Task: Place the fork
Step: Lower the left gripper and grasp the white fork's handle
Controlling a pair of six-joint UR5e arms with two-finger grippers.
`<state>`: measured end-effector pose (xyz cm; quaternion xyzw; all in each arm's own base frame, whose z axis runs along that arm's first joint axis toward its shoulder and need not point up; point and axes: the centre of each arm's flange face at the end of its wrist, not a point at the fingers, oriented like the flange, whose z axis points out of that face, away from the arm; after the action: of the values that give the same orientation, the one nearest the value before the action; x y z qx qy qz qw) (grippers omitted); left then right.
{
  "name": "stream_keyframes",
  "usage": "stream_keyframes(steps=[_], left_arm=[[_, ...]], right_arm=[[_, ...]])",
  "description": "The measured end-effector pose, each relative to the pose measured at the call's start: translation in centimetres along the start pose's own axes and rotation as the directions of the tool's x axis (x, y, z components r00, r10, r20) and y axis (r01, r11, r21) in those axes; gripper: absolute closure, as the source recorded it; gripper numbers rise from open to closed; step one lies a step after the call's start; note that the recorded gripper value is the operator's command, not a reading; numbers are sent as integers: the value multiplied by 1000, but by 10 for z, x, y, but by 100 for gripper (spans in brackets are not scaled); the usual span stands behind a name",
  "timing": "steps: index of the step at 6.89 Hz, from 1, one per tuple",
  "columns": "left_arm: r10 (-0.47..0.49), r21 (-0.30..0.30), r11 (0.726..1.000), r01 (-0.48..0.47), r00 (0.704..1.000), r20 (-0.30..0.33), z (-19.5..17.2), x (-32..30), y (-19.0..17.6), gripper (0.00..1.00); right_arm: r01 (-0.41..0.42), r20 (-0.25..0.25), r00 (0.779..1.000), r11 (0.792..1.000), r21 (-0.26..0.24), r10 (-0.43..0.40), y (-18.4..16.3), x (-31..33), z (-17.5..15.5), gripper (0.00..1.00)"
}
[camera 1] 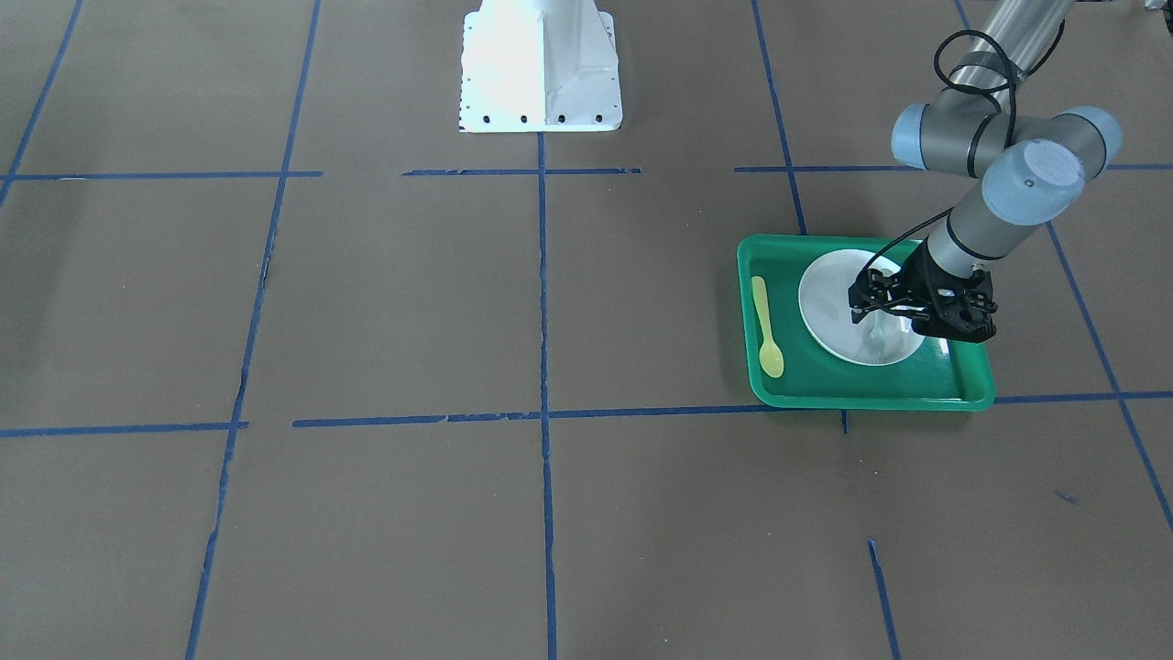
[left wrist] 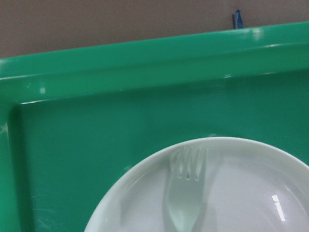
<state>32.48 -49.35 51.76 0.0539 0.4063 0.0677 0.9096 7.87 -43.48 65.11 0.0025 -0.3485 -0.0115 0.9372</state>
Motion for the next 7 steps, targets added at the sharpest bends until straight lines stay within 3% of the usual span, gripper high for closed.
stream_keyframes(steps=[2,3,5,6,7], left_arm=[[-12,-12,1000,12,1000,-7,6,9,5,25],[-13,-15,1000,13,1000,-7,7,10,7,36],[-13,-16,1000,13,1000,-4,8,10,8,77],[-10,-15,1000,10,1000,-2,8,9,8,91],[-6,-12,1000,6,1000,-2,6,8,9,100]], right_arm=[[1,0,1000,1000,0,-1,0,0,0,0],[1,0,1000,1000,0,-1,0,0,0,0],[1,0,1000,1000,0,-1,0,0,0,0],[1,0,1000,1000,0,-1,0,0,0,0],[0,0,1000,1000,0,0,0,0,0,0]])
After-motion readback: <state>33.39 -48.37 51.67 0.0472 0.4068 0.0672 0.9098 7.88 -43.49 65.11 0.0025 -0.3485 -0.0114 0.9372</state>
